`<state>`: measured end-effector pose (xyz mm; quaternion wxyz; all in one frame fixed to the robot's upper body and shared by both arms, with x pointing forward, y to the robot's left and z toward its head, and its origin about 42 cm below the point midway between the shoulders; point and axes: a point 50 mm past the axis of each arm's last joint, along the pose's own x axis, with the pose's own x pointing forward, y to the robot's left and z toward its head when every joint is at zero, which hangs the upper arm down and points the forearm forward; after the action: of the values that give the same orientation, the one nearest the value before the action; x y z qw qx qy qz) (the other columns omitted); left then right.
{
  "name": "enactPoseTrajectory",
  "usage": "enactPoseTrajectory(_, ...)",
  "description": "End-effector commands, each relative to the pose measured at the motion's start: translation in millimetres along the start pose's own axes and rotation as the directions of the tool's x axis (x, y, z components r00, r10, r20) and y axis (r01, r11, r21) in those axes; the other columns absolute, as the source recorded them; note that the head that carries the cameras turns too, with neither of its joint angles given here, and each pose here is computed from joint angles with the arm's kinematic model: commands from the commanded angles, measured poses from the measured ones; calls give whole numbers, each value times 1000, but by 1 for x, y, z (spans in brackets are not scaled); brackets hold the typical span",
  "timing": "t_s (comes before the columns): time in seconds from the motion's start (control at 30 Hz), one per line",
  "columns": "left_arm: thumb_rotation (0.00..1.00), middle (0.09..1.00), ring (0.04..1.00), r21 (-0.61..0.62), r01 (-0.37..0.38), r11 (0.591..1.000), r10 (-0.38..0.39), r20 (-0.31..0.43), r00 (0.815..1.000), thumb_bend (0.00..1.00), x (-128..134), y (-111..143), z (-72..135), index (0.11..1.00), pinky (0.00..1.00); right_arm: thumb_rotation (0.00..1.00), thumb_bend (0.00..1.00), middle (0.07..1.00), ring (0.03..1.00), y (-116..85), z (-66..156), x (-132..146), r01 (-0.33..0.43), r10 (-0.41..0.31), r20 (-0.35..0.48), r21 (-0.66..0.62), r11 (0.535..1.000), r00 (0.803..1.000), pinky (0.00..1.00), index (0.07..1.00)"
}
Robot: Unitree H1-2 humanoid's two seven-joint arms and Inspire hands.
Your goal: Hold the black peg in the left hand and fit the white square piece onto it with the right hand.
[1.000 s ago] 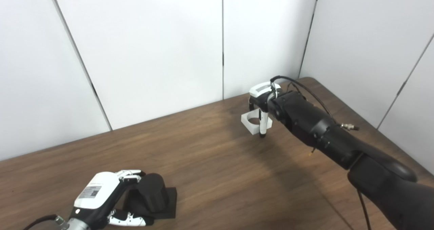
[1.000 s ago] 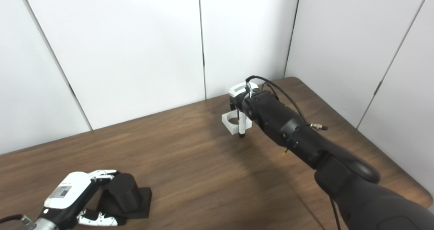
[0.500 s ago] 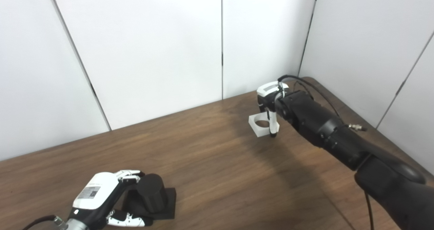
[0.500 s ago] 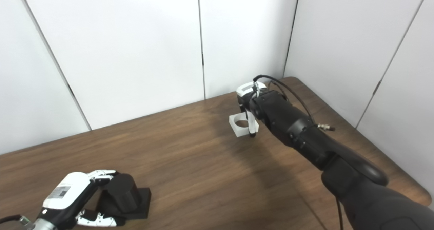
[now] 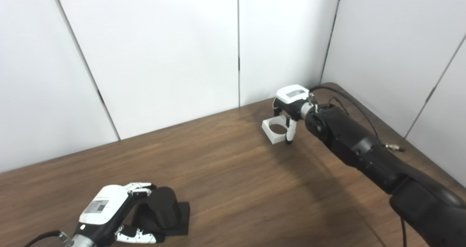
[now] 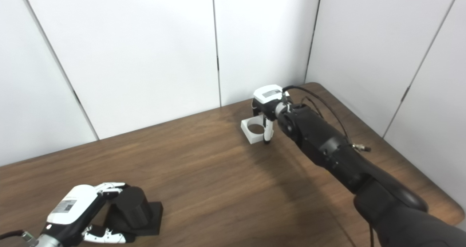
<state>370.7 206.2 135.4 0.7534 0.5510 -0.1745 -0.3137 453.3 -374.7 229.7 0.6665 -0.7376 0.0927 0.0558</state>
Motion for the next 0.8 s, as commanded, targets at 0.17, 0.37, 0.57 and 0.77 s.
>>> enactPoseTrajectory(0.17,63,818,825,-33,224,974,-226,-77,971,524,-26,-47,-10,491,730,132,520,748,822,-54,6,-13,179,-181,94,31,983,979,942,479)
enactPoseTrajectory(0.37,67,826,833,-38,233,972,-235,-88,968,524,-20,-49,-5,491,726,132,521,742,815,-73,19,-28,206,-214,181,62,977,960,929,480)
enactPoseTrajectory(0.57,68,828,839,-38,232,972,-235,-97,967,524,-14,-51,2,491,734,133,524,730,806,-87,36,-44,223,-232,283,66,973,931,897,480)
enactPoseTrajectory(0.77,71,828,838,-39,229,973,-232,-101,967,524,-8,-52,6,490,714,134,524,729,805,-99,53,-57,231,-235,381,58,971,894,874,479)
